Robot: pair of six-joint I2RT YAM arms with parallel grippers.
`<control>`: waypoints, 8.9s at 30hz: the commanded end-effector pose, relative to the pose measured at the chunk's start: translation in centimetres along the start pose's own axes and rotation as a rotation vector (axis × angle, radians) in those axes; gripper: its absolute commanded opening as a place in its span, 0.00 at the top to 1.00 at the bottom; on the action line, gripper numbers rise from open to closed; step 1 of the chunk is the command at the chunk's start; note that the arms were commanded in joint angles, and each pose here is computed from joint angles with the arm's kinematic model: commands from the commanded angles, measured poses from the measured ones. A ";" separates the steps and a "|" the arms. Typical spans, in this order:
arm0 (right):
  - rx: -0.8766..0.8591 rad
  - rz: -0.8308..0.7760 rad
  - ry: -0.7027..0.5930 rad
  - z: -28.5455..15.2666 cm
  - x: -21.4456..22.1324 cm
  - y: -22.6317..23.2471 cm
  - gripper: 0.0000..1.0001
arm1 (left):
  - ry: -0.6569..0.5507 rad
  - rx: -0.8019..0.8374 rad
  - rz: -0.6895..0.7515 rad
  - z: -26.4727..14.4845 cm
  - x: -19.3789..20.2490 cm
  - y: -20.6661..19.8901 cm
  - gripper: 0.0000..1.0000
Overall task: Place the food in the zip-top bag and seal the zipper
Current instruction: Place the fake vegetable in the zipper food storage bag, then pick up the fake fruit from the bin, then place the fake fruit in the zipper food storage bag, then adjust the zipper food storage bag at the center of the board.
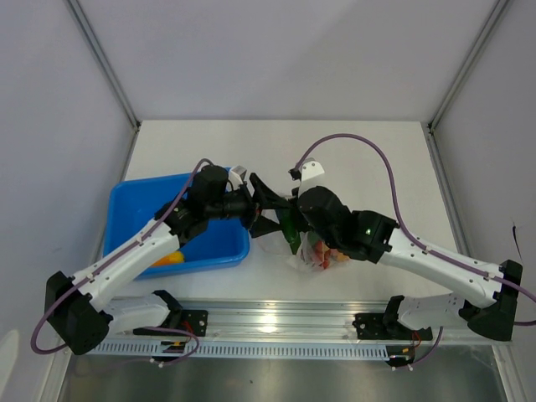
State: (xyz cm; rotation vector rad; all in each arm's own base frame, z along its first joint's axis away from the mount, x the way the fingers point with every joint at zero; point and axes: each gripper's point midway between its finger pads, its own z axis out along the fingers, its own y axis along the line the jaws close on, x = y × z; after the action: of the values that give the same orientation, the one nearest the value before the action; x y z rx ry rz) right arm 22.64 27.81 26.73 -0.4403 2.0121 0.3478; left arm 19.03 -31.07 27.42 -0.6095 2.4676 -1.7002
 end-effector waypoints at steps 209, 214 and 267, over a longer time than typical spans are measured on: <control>-0.072 0.143 0.259 3.5 -1.7 -7.3 1.00 | 0.614 -0.237 0.419 -0.8 7.0 -1.6 0.99; -0.121 0.152 0.206 1.3 -1.7 -6.2 1.00 | 0.650 -0.269 0.328 -0.3 7.3 -0.4 0.99; -0.197 0.222 0.229 -5.6 -2.2 -5.1 1.00 | 0.321 -0.352 0.383 0.4 7.7 -1.2 0.31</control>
State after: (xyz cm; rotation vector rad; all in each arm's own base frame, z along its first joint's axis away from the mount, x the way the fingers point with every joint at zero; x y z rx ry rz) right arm 21.51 20.49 28.65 -0.4049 2.3187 0.5943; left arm 12.33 -33.53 27.47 0.1825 2.9534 -1.1981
